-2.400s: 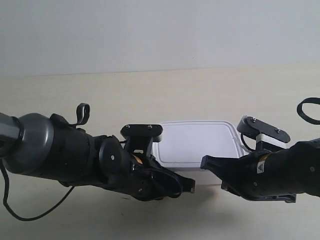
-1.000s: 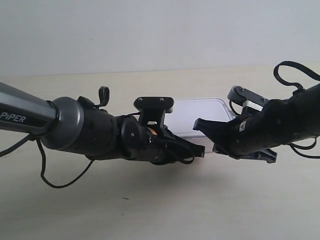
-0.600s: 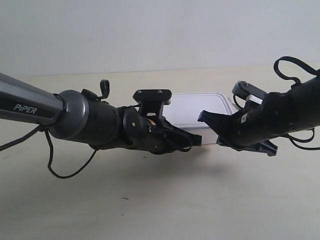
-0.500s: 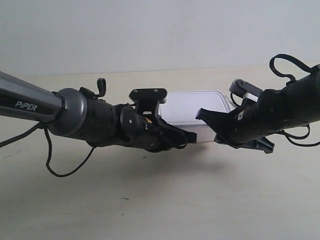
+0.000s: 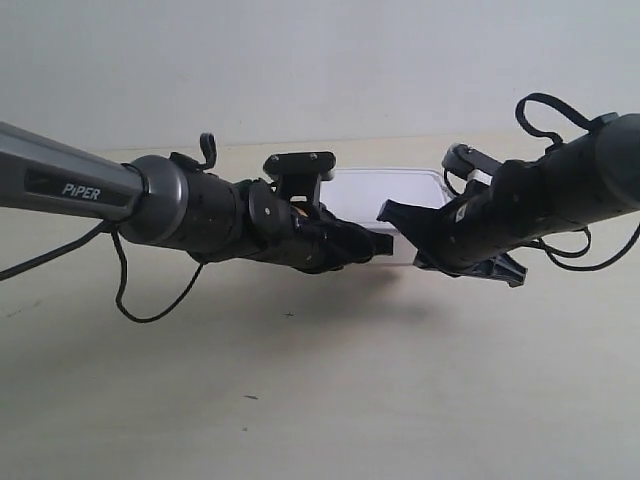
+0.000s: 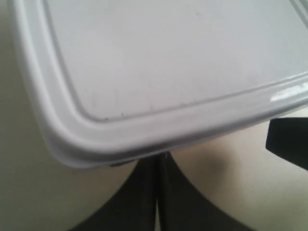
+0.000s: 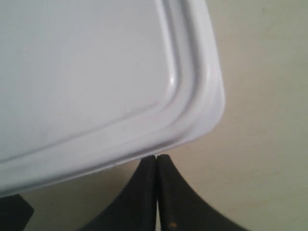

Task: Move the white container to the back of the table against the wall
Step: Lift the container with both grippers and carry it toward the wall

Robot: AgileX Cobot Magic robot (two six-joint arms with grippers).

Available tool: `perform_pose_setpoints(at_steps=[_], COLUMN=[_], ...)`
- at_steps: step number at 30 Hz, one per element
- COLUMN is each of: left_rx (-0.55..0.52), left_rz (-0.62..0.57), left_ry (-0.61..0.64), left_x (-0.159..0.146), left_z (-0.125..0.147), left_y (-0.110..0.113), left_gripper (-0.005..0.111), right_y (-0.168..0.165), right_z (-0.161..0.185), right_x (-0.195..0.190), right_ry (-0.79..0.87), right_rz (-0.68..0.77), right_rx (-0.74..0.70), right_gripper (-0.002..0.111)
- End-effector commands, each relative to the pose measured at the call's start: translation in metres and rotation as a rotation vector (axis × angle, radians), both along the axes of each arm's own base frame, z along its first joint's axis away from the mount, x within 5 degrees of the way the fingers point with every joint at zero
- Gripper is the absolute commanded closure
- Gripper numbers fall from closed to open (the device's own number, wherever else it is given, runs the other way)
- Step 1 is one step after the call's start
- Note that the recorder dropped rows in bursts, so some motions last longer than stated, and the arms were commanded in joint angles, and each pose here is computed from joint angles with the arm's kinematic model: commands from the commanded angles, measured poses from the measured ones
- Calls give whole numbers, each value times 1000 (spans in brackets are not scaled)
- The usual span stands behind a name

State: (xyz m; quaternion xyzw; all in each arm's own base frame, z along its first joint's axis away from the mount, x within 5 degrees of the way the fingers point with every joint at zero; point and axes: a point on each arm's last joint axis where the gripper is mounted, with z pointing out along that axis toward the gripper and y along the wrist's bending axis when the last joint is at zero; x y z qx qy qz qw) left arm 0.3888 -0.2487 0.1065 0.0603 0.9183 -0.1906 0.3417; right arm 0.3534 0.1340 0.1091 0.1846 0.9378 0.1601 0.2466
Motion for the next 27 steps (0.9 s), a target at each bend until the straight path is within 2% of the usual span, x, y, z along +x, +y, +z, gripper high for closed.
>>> perform_pose_setpoints(at_steps=[1,11,19,27], left_rx=[0,-2,-2,-12], left_rz=[11,31,17,6], left_ry=[-9,-12,-51,-109], left_x=[12,29,44,65], left_z=[-2,-11,-17,-21], left_y=[4,9,0,-10], left_gripper=[107,107,107,107], right_y=[2,7,-5,-2], right_z=[1,-5,-4,-8], right_x=[11,38,61,80], right_ry=[-19,-28,-50,-75], right_rz=[12,5,-29,-31], right_rx=[-6,-1,0,5], right_gripper=[108,108,108,108])
